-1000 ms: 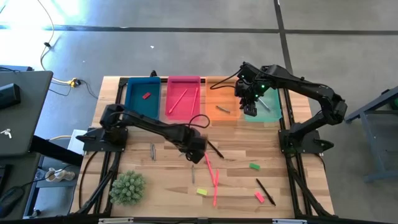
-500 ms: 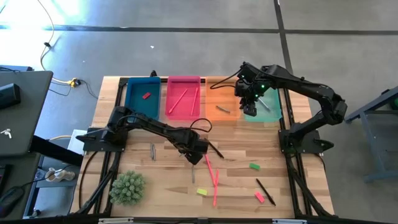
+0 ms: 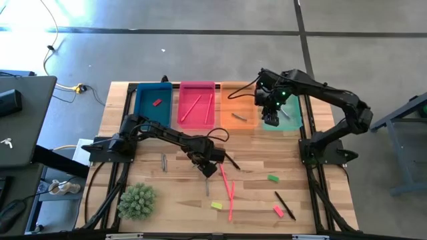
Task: Sort crayons/erasers/pens/pencils in bins
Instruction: Put the blue pen into the green bin
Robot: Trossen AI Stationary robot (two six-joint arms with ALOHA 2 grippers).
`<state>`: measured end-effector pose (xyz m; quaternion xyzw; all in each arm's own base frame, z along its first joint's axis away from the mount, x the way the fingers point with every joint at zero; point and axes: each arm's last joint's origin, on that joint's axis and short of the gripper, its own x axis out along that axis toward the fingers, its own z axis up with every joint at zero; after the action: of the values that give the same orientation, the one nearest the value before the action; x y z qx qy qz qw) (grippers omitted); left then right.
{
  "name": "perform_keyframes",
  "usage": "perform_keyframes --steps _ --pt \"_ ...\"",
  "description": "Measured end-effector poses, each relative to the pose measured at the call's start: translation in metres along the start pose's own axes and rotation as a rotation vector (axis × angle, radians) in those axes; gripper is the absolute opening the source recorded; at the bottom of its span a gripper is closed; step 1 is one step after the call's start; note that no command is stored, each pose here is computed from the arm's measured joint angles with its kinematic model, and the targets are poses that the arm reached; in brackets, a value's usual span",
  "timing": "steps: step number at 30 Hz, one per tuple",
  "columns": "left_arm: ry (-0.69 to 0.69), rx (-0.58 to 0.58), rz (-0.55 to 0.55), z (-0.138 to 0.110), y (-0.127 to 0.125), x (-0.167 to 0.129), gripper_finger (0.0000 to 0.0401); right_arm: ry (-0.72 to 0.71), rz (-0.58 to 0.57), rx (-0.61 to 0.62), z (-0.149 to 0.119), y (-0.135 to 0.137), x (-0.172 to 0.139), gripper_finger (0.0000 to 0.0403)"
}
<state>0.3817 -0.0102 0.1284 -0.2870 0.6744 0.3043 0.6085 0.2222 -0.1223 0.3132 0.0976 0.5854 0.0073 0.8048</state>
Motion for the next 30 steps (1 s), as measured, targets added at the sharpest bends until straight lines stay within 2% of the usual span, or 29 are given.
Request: perform_keyframes --steps 13,20,24,30 --pt "-0.008 0.070 -0.019 0.001 -0.002 0.000 0.0011 -0.159 -0.060 0.048 -0.023 0.022 -0.043 0.0124" --pt "0.004 0.128 -0.059 0.002 0.001 -0.005 0.0010 -0.216 -0.030 0.124 -0.030 0.029 -0.053 0.0124" --pt "-0.012 0.148 -0.101 0.006 0.007 -0.016 0.0009 -0.230 0.029 0.089 -0.029 0.036 -0.053 0.0124" --pt "-0.069 0.177 -0.157 0.017 0.022 -0.039 0.0005 -0.242 0.043 0.036 -0.023 0.046 -0.050 0.0124"
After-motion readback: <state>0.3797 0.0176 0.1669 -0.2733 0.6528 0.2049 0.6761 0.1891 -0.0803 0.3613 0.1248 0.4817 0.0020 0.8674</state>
